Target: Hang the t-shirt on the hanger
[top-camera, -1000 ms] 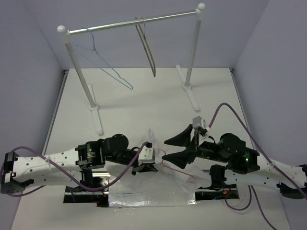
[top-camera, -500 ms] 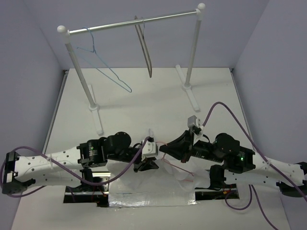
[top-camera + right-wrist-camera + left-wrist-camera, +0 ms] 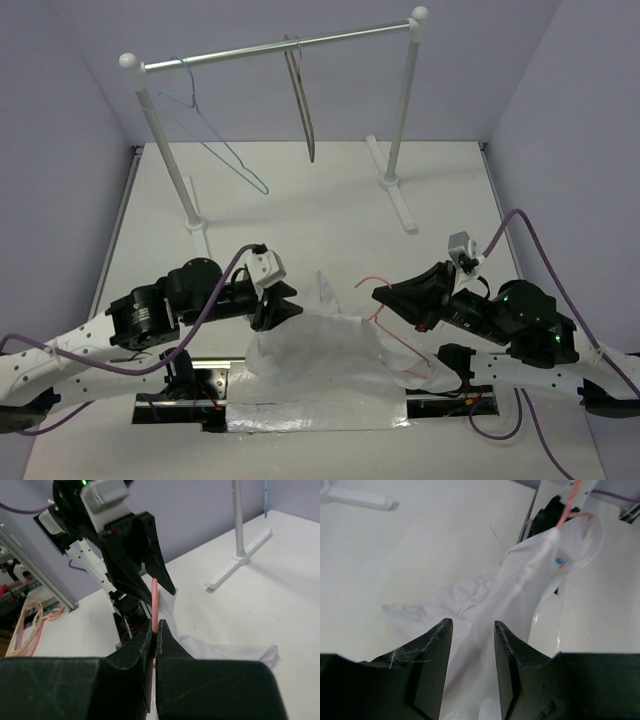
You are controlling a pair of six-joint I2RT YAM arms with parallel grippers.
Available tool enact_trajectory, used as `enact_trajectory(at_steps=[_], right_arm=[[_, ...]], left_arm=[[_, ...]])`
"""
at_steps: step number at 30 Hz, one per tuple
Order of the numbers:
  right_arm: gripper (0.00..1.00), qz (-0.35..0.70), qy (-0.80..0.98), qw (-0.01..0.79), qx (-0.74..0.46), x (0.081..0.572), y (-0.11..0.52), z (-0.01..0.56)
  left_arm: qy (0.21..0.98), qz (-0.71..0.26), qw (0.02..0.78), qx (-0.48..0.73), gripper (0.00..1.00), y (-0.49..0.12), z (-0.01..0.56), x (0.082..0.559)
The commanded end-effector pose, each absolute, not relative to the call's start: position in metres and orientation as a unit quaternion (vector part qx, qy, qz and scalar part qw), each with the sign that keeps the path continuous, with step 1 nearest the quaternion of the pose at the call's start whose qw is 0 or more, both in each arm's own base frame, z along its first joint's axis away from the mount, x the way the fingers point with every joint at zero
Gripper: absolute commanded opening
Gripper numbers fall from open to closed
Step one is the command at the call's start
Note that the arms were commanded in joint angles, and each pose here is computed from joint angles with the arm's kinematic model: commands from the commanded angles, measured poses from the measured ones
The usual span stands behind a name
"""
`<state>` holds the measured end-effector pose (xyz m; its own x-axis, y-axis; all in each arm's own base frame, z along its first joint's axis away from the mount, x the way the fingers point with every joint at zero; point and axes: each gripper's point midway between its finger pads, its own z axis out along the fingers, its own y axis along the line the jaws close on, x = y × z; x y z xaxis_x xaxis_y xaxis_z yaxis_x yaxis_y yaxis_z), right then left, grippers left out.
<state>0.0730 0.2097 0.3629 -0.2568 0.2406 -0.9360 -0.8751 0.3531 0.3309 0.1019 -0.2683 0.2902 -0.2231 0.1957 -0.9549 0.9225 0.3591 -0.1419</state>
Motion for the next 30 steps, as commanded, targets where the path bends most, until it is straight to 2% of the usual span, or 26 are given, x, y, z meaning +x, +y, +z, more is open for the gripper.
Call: enact_trajectory(at_steps=[1,6,11,19,27,30], right_arm=[[0.00,0.502,0.603,0.571,-0.242,0.076,0.195,0.386],[0.00,0.490,0.605,0.585,-0.230,0.082,0.184,0.396],[0.00,0.482,0.605,0.596,-0.217,0.085,0.174,0.405],[0.00,0.483,0.594,0.611,-0.200,0.085,0.154,0.418],[0.00,0.478,0.594,0.617,-0.194,0.085,0.141,0.426],[0.00,0.483,0.592,0.615,-0.195,0.083,0.140,0.427]], left_arm=[[0.743,-0.310,0.485,0.342,0.50,-0.246,0.280,0.133],[0.788,-0.242,0.492,0.281,0.53,-0.220,0.263,0.152],[0.799,-0.226,0.485,0.275,0.58,-0.211,0.250,0.152],[0.783,-0.258,0.489,0.286,0.60,-0.206,0.251,0.140],[0.752,-0.294,0.484,0.337,0.69,-0.214,0.259,0.123],[0.756,-0.279,0.480,0.348,0.70,-0.217,0.254,0.127]])
